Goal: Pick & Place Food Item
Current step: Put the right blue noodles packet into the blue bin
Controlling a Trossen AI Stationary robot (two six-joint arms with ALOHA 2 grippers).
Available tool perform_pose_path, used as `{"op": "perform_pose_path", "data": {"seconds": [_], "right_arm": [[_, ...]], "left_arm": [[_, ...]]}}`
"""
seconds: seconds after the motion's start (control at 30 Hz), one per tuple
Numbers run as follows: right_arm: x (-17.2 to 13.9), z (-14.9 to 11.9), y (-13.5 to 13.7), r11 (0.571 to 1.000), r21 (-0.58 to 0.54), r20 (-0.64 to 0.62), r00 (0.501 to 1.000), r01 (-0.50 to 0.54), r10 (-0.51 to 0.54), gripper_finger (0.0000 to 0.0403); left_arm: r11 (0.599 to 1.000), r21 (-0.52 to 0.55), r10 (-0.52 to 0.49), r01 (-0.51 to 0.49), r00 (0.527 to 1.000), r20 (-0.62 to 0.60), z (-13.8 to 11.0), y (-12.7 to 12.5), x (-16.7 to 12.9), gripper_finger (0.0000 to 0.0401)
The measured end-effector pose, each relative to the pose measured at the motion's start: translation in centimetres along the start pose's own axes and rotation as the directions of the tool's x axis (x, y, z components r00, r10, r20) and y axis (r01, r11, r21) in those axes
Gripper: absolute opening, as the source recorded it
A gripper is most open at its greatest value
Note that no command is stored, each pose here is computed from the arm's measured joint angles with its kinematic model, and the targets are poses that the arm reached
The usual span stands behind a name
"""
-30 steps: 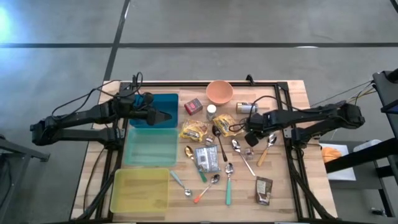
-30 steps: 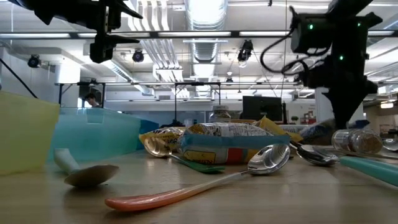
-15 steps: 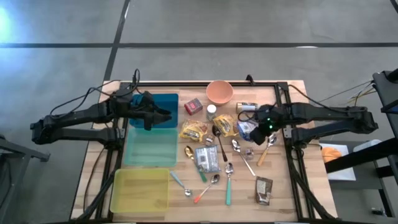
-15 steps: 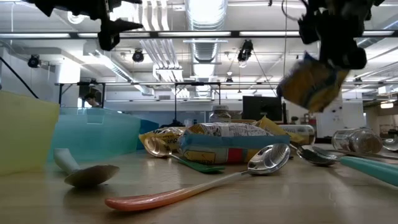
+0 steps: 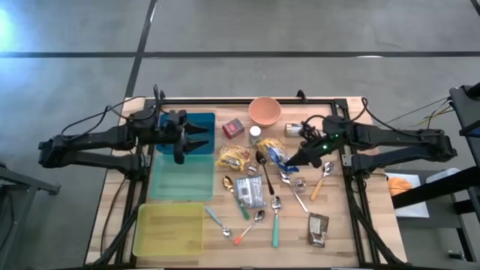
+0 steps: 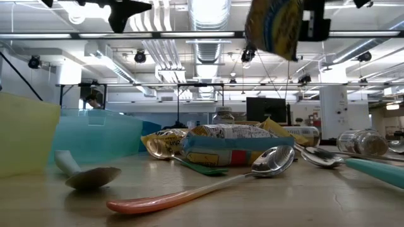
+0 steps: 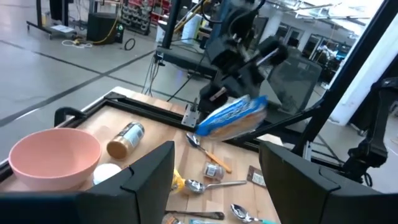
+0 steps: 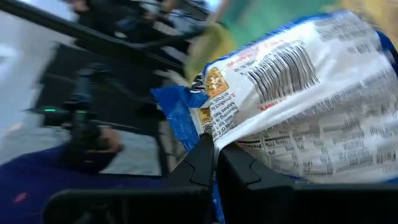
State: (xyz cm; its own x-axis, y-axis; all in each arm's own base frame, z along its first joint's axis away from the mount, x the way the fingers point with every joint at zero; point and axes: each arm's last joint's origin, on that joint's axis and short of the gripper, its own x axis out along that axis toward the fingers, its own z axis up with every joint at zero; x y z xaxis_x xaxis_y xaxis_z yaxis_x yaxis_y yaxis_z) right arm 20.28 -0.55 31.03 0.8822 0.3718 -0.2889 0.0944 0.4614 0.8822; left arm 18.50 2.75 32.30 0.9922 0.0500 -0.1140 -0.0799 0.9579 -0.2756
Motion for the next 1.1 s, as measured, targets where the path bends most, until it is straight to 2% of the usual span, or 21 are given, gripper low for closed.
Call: {"op": "perform_pose_path", "data": {"seconds": [0.3, 0.53, 0.73, 0.93, 1.1], "right_arm": [[2.4, 1.7, 0.8, 0.98, 0.015, 0.018, 0.98, -0.2, 0.2, 0.0008], [2.6, 2.4, 2.1, 0.94, -0.012, 0.055, 0.938, -0.341, 0.341, 0.0008], [2.9, 2.3, 2.1, 0.939, 0.004, 0.035, 0.938, -0.344, 0.344, 0.0008], [3.6, 2.0, 2.0, 0.939, 0.023, 0.012, 0.939, -0.344, 0.343, 0.0008], [3.7, 2.1, 2.3, 0.925, 0.026, 0.02, 0.926, -0.378, 0.378, 0.0008]], "left_arm": [[1.0, 0.003, -0.023, 0.023, 1.0, -0.001, -0.6, 0.4, 3.3, 0.0241], [0.989, 0.017, -0.146, 0.146, 0.989, 0.005, -1.5, 0.3, 6.2, 0.0241], [0.982, 0.022, -0.188, 0.188, 0.982, 0.009, -1.7, 0.2, 8.3, 0.0241], [0.965, 0.017, -0.26, 0.261, 0.964, -0.047, -1.3, -0.1, 10.8, 0.0241], [0.961, 0.065, -0.263, 0.27, 0.96, -0.101, -0.9, -0.2, 12.3, 0.0241]]}}
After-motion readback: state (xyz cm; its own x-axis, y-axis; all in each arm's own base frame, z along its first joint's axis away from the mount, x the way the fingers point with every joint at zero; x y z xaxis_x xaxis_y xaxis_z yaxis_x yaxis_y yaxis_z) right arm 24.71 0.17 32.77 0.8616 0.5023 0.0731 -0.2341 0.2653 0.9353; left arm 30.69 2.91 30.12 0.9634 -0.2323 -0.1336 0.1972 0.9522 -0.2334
